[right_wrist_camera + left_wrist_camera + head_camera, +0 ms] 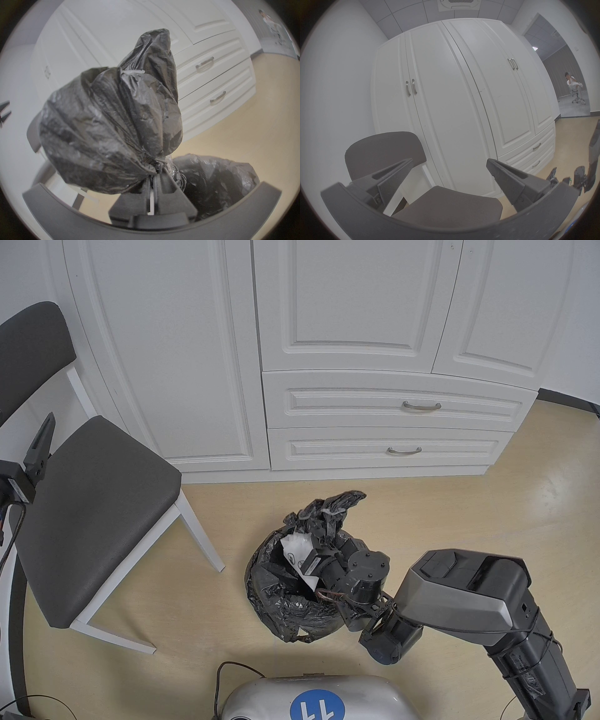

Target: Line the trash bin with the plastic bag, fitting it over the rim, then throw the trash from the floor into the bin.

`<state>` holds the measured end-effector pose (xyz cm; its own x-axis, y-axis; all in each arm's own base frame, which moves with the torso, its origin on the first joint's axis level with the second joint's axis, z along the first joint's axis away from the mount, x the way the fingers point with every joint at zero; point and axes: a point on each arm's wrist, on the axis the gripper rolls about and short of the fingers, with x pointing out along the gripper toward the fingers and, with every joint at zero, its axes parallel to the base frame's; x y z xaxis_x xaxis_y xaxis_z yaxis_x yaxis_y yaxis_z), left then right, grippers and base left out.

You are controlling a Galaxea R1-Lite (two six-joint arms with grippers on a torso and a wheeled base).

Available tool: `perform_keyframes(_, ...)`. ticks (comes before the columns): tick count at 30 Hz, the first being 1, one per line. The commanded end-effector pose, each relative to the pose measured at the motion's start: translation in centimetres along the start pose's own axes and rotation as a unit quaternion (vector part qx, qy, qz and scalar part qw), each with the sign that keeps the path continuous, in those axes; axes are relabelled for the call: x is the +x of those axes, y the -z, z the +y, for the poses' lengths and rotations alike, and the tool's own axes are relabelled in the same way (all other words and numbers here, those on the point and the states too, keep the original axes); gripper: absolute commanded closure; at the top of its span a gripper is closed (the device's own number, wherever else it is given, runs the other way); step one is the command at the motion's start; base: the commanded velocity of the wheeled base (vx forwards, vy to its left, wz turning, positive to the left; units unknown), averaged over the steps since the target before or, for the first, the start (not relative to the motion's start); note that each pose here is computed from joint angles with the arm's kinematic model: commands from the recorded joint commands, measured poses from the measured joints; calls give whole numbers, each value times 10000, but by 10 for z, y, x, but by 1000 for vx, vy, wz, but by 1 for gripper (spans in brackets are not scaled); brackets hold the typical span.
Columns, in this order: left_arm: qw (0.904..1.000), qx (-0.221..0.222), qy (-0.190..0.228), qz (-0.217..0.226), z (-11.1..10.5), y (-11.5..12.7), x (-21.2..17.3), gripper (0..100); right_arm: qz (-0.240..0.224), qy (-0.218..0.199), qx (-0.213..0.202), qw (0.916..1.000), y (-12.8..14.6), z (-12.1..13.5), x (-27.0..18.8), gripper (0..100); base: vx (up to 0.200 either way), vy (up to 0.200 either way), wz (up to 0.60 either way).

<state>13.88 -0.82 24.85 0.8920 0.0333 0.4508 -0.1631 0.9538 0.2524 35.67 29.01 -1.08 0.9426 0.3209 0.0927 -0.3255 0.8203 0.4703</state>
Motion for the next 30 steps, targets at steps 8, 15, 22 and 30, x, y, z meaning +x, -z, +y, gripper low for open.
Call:
perform_keyframes(8, 10000, -3, 11, 1, 0, 0, 0, 0, 398, 80, -249, 9989, 39, -23, -7, 100, 0, 0, 0)
perform_keyframes(15, 10000, 5, 11, 1, 0, 0, -1, 0, 521, 27, -284, 9982, 45, -18, -14, 100, 0, 0, 0)
perform_keyframes(22, 10000, 21, 13, 8, 0, 1, -1, 0, 794, -173, -328, 9962, 52, 2, -32, 100, 0, 0, 0)
perform_keyframes(30, 10000, 18, 13, -16, 0, 0, -3, 0, 805, -262, -329, 9959, 48, 12, -37, 100, 0, 0, 0)
